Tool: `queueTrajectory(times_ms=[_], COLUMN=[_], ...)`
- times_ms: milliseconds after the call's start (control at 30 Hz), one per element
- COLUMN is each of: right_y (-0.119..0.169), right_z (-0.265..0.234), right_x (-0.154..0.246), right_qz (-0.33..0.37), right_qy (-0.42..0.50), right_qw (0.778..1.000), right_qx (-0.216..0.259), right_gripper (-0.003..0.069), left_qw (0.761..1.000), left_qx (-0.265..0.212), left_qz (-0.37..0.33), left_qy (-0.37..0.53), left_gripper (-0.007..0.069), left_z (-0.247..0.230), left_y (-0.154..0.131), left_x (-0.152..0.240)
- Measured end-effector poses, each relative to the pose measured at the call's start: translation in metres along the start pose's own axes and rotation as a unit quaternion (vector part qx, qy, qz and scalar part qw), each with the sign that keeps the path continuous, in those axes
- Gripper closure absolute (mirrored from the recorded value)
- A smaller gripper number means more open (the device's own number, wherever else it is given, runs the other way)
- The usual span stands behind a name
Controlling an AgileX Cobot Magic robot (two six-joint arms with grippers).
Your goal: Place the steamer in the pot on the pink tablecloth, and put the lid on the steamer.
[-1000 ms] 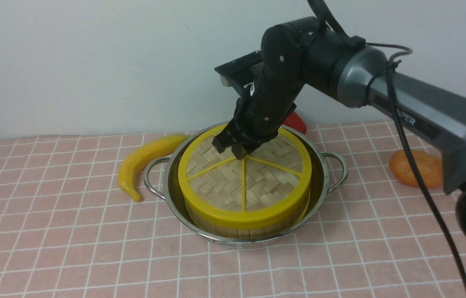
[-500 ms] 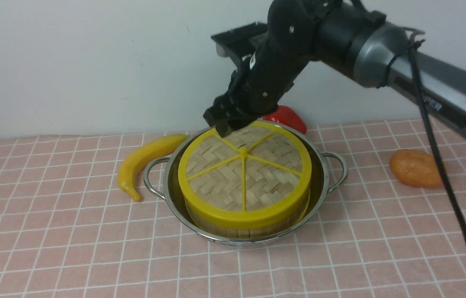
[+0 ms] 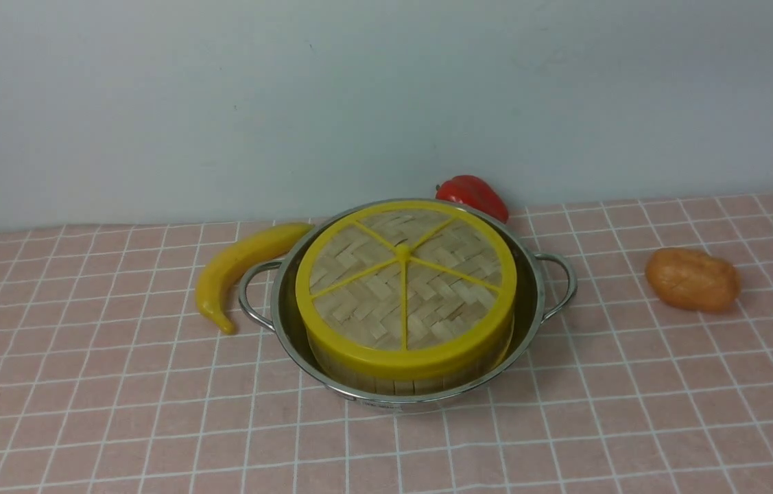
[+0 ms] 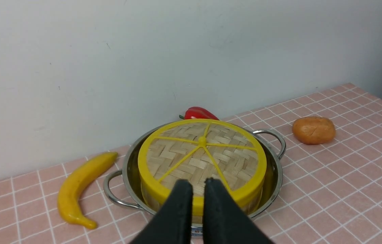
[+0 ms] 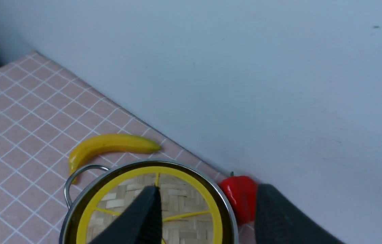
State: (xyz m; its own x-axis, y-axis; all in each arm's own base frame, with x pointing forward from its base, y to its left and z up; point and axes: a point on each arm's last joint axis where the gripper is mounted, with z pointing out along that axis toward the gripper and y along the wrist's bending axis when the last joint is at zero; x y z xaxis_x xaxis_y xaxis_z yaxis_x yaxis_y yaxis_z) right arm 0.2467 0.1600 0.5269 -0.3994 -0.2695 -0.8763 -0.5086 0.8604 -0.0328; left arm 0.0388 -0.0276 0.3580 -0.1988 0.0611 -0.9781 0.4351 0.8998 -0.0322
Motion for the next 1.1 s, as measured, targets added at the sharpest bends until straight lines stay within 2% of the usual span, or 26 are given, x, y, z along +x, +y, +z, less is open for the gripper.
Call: queueTrajectory(times_ms=[133,233,267,300,367,500,633,933,1100], right_y=[-0.003,-0.001,-0.001,0.000,0.002,0.004,0.005,0.006,-0.012], right_z=[-0.036,-0.037,-0.037,-0.032,-0.024,-0.022,-0.018,-0.008,-0.019], right_x=[0.037,0.069,0.072,0.095,0.117,0.151,0.175,0.196,0.207], right_qz=[0.006,0.011,0.010,0.015,0.019,0.028,0.040,0.035,0.016], right_qy=[0.023,0.019,0.017,-0.008,-0.029,-0.062,-0.053,-0.011,-0.012], right_qw=[1.000,1.000,1.000,1.000,0.999,0.997,0.997,0.999,1.000], right_qx=[0.000,-0.008,-0.009,-0.016,-0.020,-0.032,-0.039,-0.036,0.015], right_gripper=[0.0432,0.0549,0.0549,0.0622,0.0667,0.0675,0.0673,0.0664,0.0657], left_qw=[1.000,1.000,1.000,1.000,1.000,1.000,1.000,1.000,1.000], left_qx=[0.000,0.000,0.000,0.000,0.000,0.000,0.000,0.000,0.000], left_qz=[0.000,0.000,0.000,0.000,0.000,0.000,0.000,0.000,0.000], left_qy=[0.000,0.000,0.000,0.000,0.000,0.000,0.000,0.000,0.000], left_gripper=[0.0561,0.0561,0.0561,0.0561,0.0561,0.0561,0.0560,0.0549,0.0540], left_z=[0.000,0.000,0.000,0.000,0.000,0.000,0.000,0.000,0.000], left_y=[0.000,0.000,0.000,0.000,0.000,0.000,0.000,0.000,0.000], left_x=[0.000,0.000,0.000,0.000,0.000,0.000,0.000,0.000,0.000])
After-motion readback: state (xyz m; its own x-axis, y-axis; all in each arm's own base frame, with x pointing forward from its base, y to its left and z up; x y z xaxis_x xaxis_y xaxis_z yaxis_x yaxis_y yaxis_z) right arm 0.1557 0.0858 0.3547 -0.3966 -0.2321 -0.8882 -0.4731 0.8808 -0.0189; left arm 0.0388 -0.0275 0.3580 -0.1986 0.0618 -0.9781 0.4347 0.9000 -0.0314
